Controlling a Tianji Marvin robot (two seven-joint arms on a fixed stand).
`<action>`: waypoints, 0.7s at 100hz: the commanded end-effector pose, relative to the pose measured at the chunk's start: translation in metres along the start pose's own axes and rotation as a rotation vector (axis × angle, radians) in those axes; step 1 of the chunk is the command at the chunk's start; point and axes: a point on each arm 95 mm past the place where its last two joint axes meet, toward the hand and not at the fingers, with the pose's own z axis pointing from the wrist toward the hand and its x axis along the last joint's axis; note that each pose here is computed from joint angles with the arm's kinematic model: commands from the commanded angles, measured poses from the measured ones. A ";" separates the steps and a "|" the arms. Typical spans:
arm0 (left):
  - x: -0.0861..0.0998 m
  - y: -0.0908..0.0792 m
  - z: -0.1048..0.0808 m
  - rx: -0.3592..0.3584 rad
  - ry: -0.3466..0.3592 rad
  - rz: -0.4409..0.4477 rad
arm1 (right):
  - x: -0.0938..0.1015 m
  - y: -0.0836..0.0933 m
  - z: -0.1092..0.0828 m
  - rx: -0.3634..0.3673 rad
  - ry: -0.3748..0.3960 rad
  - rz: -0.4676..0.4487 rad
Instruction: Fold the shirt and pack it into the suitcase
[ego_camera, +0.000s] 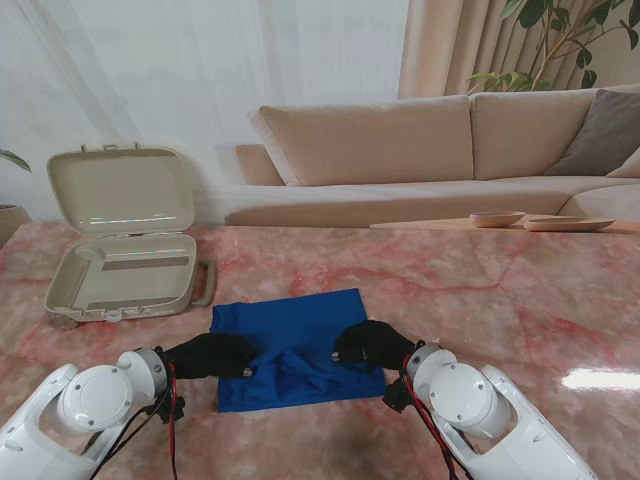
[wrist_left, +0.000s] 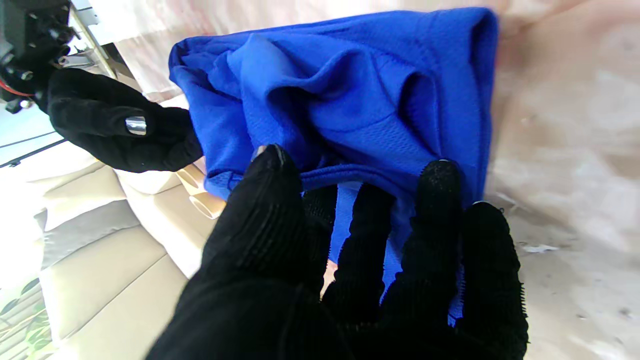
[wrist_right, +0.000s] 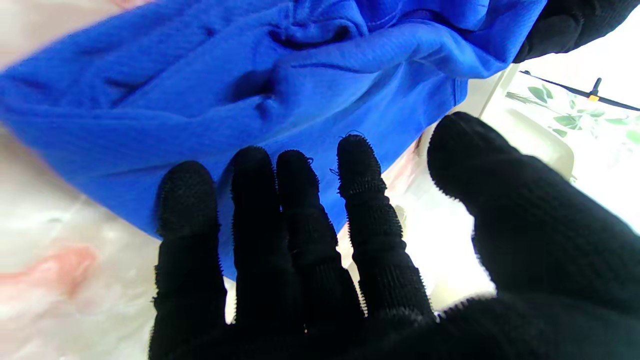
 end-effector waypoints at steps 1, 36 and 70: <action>-0.009 0.007 -0.003 -0.017 -0.032 -0.002 | -0.015 -0.006 -0.004 0.026 -0.045 0.009; -0.019 0.007 -0.008 -0.013 -0.077 0.009 | -0.028 -0.001 -0.005 0.031 -0.088 -0.018; -0.014 -0.005 -0.022 0.040 -0.096 0.029 | -0.021 0.008 -0.010 -0.004 -0.075 -0.042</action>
